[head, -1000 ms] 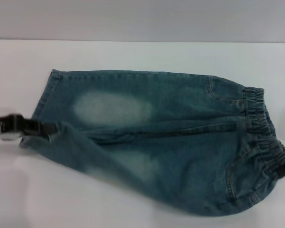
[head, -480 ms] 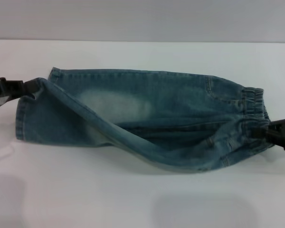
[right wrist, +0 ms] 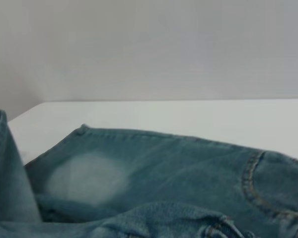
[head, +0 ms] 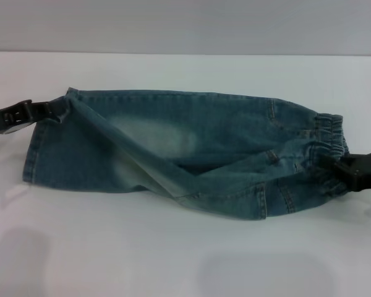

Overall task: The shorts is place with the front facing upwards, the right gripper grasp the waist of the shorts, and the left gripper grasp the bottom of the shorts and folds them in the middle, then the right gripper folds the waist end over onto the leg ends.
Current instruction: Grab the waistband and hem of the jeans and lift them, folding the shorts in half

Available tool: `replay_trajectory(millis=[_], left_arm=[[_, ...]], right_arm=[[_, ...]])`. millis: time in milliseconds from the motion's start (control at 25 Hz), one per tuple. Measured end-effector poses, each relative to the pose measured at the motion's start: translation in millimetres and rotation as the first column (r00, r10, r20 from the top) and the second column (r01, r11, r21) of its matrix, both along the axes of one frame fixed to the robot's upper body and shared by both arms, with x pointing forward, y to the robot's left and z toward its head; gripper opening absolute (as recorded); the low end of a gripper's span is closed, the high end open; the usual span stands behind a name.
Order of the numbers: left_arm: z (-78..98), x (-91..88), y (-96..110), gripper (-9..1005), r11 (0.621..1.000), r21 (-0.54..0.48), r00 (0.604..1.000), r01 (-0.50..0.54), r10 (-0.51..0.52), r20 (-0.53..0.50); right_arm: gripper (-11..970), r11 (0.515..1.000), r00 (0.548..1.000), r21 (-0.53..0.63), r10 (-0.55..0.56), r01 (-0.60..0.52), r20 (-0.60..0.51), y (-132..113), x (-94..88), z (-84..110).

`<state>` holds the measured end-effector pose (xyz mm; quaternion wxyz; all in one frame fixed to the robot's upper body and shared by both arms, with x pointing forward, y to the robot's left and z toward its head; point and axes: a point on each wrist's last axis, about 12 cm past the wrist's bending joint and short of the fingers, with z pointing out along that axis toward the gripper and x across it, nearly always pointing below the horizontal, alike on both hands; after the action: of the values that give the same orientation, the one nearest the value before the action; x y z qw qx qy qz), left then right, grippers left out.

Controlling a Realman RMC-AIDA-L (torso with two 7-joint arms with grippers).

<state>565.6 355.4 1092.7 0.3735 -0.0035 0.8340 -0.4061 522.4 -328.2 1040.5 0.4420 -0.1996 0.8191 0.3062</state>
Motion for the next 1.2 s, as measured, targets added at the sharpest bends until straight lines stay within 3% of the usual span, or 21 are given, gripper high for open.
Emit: replay_trajectory(millis=[480,1200], left_arm=[[-8.5,18.8,-9.7,115,0.989,0.129,0.997,-0.066,0.059,0.052],[-6.5,30.2,-3.0,122,0.967,0.226,0.991,-0.121,0.103,0.090]], right_arm=[[3,0.992,0.986,0.043,-0.126,0.121,0.112,1.7,3.3,-8.4],[4,0.979,0.964,0.124,-0.186,0.164,0.190,-4.3,6.6,4.7]])
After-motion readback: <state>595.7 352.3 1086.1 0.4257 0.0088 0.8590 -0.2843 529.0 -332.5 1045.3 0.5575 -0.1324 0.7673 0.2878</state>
